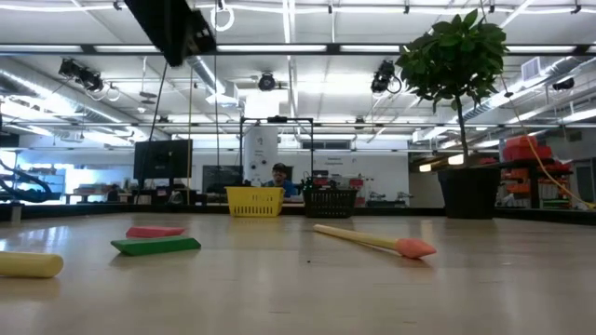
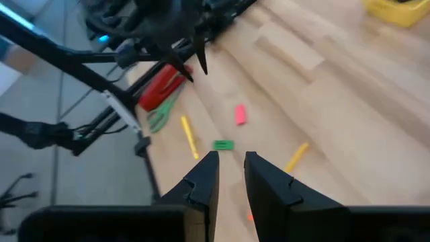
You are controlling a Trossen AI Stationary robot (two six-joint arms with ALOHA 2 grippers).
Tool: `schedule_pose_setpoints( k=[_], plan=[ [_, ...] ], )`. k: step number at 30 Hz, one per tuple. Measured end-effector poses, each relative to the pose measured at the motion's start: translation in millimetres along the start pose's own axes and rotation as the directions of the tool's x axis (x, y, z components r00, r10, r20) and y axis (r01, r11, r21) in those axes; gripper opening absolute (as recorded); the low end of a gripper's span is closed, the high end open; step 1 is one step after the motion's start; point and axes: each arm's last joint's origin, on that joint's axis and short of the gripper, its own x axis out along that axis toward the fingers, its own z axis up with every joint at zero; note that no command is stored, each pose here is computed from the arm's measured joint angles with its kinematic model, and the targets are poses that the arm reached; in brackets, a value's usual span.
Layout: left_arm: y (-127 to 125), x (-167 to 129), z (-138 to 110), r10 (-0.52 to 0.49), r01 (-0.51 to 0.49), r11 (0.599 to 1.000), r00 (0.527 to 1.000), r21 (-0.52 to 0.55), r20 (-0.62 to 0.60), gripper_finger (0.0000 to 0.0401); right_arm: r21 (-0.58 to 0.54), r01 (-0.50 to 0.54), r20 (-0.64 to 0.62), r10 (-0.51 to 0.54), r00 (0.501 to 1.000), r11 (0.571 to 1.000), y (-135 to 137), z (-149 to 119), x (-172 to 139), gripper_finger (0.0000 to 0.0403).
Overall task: Sort crayons/erasers/pens/pencils in bins
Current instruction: Put the pink eraser into the top black bin
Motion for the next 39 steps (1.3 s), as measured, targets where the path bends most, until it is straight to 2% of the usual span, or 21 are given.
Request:
schedule_pose_setpoints(
  k=[3,9,13,20,24,31,39],
  plan=[
    [10.2,18.8,5.3,0.013,-0.011,1.000,0.998,0.026,-0.062,0.0135,-0.003,0.029,0.015,-0.029,0.999,1.000,-5.4,1.3,-7.3,0.0078],
    [17.9,66.2,8.1,0.065,-0.014,0.975,0.972,0.222,-0.227,0.0179,-0.061,0.067,-0.001,-0.067,0.998,0.996,-8.4,-1.3,-5.7,0.0078],
    [26.1,97.9,5.1,0.127,-0.017,0.946,0.938,0.324,-0.323,0.0216,-0.012,0.106,-0.002,-0.106,0.994,0.994,-10.3,-3.5,-3.0,0.0078],
    [40.1,131.9,-16.6,0.129,-0.048,0.968,0.937,0.245,-0.326,0.0241,-0.007,0.113,-0.025,-0.113,0.993,0.994,-8.9,-10.4,-4.8,0.0078],
    [30.4,134.6,-14.8,0.107,-0.041,0.970,0.957,0.239,-0.270,0.0233,-0.003,0.145,-0.039,-0.145,0.989,0.989,-11.6,-13.7,-6.4,0.0078],
    [4.6,139.5,-16.6,0.074,0.002,0.952,0.969,0.306,-0.235,0.0221,0.029,0.219,-0.024,-0.218,0.976,0.975,-17.7,-15.9,-7.4,0.0078],
    [4.7,146.2,-28.3,0.116,-0.051,0.963,0.964,0.265,-0.237,0.0219,0.074,0.225,-0.016,-0.225,0.974,0.971,-18.1,-15.8,-7.5,0.0078]
  ],
)
